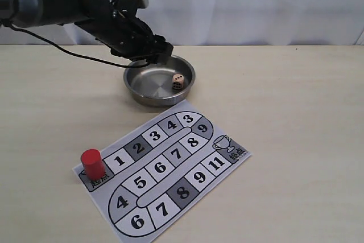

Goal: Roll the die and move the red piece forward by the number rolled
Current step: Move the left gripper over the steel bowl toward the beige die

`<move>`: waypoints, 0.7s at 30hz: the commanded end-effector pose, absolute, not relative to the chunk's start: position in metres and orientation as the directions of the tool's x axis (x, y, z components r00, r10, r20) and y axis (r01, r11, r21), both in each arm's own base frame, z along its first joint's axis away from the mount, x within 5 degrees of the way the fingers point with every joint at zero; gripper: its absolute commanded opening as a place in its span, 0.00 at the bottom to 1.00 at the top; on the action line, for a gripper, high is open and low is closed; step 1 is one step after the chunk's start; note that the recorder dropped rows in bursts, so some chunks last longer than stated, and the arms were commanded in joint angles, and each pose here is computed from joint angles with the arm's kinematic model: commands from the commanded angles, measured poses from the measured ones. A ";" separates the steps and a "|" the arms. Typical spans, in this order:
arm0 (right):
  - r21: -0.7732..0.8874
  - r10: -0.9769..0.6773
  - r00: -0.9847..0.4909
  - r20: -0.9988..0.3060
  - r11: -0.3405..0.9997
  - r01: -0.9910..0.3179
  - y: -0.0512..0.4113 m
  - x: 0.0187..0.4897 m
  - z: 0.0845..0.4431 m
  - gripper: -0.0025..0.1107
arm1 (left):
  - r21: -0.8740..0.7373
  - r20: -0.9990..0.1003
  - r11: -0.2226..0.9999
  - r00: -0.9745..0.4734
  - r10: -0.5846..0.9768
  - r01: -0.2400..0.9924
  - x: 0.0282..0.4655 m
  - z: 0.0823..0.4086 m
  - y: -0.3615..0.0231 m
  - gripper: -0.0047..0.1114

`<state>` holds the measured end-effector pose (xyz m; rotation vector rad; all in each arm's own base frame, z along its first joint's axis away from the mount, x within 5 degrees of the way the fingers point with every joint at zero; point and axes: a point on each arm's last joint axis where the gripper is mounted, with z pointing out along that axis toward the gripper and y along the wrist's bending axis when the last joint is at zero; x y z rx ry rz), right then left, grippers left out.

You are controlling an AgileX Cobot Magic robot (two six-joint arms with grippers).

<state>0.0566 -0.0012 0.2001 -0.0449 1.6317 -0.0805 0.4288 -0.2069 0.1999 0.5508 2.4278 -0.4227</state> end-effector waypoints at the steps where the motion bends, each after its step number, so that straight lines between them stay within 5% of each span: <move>1: -0.082 -0.080 -0.054 -0.995 0.996 0.023 -0.001 0.056 0.200 0.06 | -0.140 -0.672 0.858 -0.684 0.284 0.494 0.434 0.190 -0.221 0.60; 10: -0.082 -0.080 -0.054 -0.995 0.996 0.023 -0.001 0.056 0.200 0.06 | -0.117 -0.721 0.872 -0.645 0.254 0.475 0.444 0.163 -0.231 0.60; 21: -0.082 -0.080 -0.054 -0.995 0.996 0.023 -0.001 0.056 0.200 0.06 | -0.117 -0.635 0.833 -0.685 0.357 0.541 0.467 0.140 -0.252 0.60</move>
